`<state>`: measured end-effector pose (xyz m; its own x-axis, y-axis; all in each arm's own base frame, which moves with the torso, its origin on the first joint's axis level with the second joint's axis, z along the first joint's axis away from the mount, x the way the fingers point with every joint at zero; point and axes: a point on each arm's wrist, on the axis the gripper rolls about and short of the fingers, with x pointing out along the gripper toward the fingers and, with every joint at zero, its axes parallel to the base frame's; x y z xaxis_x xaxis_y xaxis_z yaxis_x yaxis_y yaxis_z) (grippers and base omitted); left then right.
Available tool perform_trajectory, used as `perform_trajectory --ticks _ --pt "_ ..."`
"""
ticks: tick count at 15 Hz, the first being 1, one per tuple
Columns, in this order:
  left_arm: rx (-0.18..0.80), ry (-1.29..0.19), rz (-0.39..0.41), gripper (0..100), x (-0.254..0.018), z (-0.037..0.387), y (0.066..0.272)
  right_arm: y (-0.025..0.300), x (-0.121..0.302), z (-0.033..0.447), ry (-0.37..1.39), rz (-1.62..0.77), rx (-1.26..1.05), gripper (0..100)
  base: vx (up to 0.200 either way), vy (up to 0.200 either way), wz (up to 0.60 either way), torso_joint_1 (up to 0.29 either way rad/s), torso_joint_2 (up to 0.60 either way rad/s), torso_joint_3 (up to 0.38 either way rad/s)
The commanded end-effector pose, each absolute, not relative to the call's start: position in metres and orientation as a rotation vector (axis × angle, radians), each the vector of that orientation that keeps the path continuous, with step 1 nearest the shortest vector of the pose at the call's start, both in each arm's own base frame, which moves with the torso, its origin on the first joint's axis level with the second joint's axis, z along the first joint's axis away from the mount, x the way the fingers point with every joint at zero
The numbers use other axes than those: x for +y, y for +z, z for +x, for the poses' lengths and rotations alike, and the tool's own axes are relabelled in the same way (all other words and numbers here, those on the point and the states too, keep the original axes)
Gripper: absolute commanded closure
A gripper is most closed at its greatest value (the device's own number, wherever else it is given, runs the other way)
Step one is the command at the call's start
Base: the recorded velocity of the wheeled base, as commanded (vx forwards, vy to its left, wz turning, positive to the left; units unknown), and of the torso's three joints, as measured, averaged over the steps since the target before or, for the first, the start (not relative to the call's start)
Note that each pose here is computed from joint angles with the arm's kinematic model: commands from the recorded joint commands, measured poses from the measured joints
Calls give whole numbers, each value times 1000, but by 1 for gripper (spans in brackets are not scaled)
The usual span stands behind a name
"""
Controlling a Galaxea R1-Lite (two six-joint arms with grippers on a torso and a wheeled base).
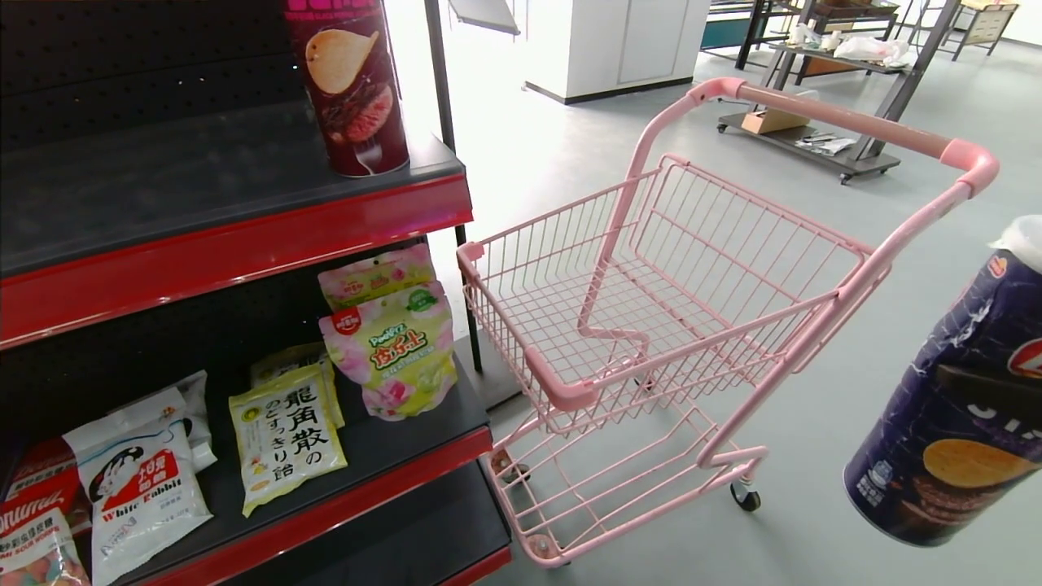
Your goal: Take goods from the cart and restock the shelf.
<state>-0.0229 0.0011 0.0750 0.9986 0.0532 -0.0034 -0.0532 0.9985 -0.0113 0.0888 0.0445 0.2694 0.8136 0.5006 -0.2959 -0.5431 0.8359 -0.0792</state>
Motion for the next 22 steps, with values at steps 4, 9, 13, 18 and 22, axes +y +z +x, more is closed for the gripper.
perform_trajectory --ticks 4,9,13,18,22 --pt "4 54 -12 0 1 -23 75 265 43 86 558 -165 276 100 0 0 0 10 -79 -65" --pt "4 54 -12 0 1 -23 75 264 48 94 607 -163 301 100 0 0 0 95 -425 -328" --pt "4 54 -12 0 1 -23 75 267 64 124 674 -148 268 100 0 0 0 141 -506 -367" --pt "4 54 -12 0 1 -23 75 271 80 155 710 -142 270 100 0 0 0 185 -550 -375" --pt "4 54 -12 0 1 -23 75 268 83 159 735 -139 287 100 0 0 0 220 -608 -382"
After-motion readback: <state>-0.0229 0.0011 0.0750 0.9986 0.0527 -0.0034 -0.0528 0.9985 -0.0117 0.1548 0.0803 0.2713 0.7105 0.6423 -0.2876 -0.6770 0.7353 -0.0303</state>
